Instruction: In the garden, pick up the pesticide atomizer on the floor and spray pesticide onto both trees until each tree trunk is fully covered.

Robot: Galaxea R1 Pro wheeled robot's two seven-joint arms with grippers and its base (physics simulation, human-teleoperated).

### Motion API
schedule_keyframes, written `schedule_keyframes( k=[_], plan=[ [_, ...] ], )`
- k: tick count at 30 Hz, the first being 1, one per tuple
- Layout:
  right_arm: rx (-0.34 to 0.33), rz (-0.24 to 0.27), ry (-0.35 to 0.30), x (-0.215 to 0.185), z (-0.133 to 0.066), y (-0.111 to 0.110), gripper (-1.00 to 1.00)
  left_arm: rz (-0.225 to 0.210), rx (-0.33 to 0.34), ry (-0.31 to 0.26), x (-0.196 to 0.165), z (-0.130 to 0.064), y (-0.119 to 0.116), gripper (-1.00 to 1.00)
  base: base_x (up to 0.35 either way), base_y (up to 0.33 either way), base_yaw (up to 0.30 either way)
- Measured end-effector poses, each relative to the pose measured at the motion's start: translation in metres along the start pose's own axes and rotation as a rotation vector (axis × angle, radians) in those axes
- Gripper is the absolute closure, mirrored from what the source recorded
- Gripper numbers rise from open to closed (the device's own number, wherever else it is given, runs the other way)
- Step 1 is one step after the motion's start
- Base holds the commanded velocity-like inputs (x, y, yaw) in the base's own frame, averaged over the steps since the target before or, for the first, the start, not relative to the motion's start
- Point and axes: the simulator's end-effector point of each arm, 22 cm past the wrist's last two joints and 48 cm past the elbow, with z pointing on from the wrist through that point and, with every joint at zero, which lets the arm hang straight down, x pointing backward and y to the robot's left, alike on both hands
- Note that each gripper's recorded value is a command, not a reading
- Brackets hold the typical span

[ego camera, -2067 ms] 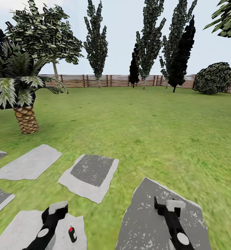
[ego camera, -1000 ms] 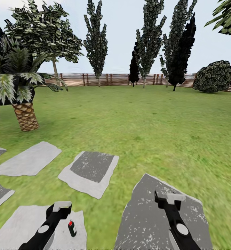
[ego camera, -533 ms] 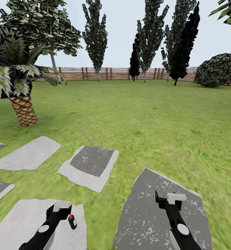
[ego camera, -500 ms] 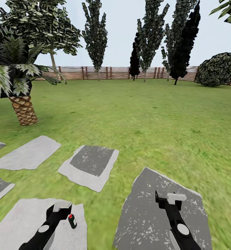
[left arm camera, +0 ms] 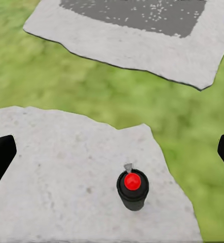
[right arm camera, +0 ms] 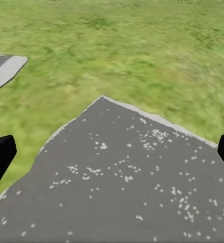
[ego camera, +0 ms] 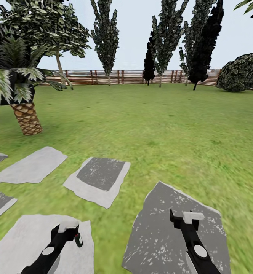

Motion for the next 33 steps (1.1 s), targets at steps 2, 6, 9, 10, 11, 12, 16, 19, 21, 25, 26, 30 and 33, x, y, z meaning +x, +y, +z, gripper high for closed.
schedule_keyframes(
  k=[2, 6, 9, 10, 11, 12, 16, 19, 21, 25, 26, 30, 33],
  plan=[
    [0.000, 0.000, -0.001, -0.0003, 0.0001, -0.0001, -1.00, -0.001, -0.001, -0.001, -0.0001, 0.0000, 0.0000, -1.00, 0.000, -0.258, 0.247],
    [0.000, 0.000, -0.001, -0.0001, 0.0000, 0.0004, -1.00, -0.002, -0.001, -0.001, -0.0001, 0.0000, 0.0001, -1.00, 0.000, -0.265, 0.268],
    [0.000, 0.000, 0.000, -0.0001, 0.0000, 0.0001, -1.00, -0.002, -0.001, 0.000, 0.0001, -0.0001, 0.0000, -1.00, 0.000, -0.268, 0.276],
    [0.000, 0.000, 0.000, 0.0000, 0.0000, 0.0000, -1.00, -0.002, -0.001, -0.001, 0.0002, -0.0002, 0.0000, -1.00, 0.000, -0.269, 0.278],
    [0.000, -0.001, 0.000, -0.0001, 0.0000, -0.0001, -1.00, -0.002, -0.001, 0.000, 0.0003, -0.0002, 0.0000, -1.00, 0.000, -0.269, 0.278],
    [0.000, 0.000, 0.000, 0.0000, 0.0000, -0.0001, -1.00, -0.002, -0.001, -0.001, 0.0001, -0.0001, 0.0001, -1.00, 0.000, -0.269, 0.278],
    [0.000, -0.001, 0.000, -0.0001, 0.0001, -0.0001, -1.00, -0.003, -0.002, 0.000, 0.0003, -0.0001, 0.0002, -1.00, 0.019, -0.269, 0.278],
    [0.000, -0.001, 0.000, -0.0001, 0.0000, -0.0002, -1.00, -0.003, -0.002, 0.001, 0.0004, -0.0002, 0.0004, -1.00, 0.124, -0.248, 0.278],
    [0.000, -0.001, 0.000, -0.0001, -0.0002, -0.0001, -1.00, -0.003, -0.004, -0.001, -0.0003, -0.0001, 0.0017, -1.00, 0.212, -0.198, 0.278],
    [0.000, -0.001, 0.000, -0.0001, -0.0001, -0.0001, -1.00, -0.003, -0.005, -0.001, -0.0005, -0.0001, 0.0026, -1.00, 0.254, -0.164, 0.260],
    [0.000, -0.001, 0.001, 0.0001, -0.0001, -0.0004, -1.00, -0.003, -0.005, -0.001, -0.0004, 0.0000, 0.0026, -1.00, 0.276, -0.127, 0.195],
    [0.000, -0.001, 0.000, -0.0002, -0.0001, -0.0003, -1.00, -0.004, -0.006, -0.002, -0.0008, -0.0001, 0.0029, -1.00, 0.230, -0.089, 0.088],
    [0.000, -0.001, 0.000, 0.0002, -0.0001, -0.0002, -1.00, -0.003, -0.005, -0.002, 0.0000, -0.0002, 0.0024, -1.00, 0.046, -0.016, 0.010]
  ],
)
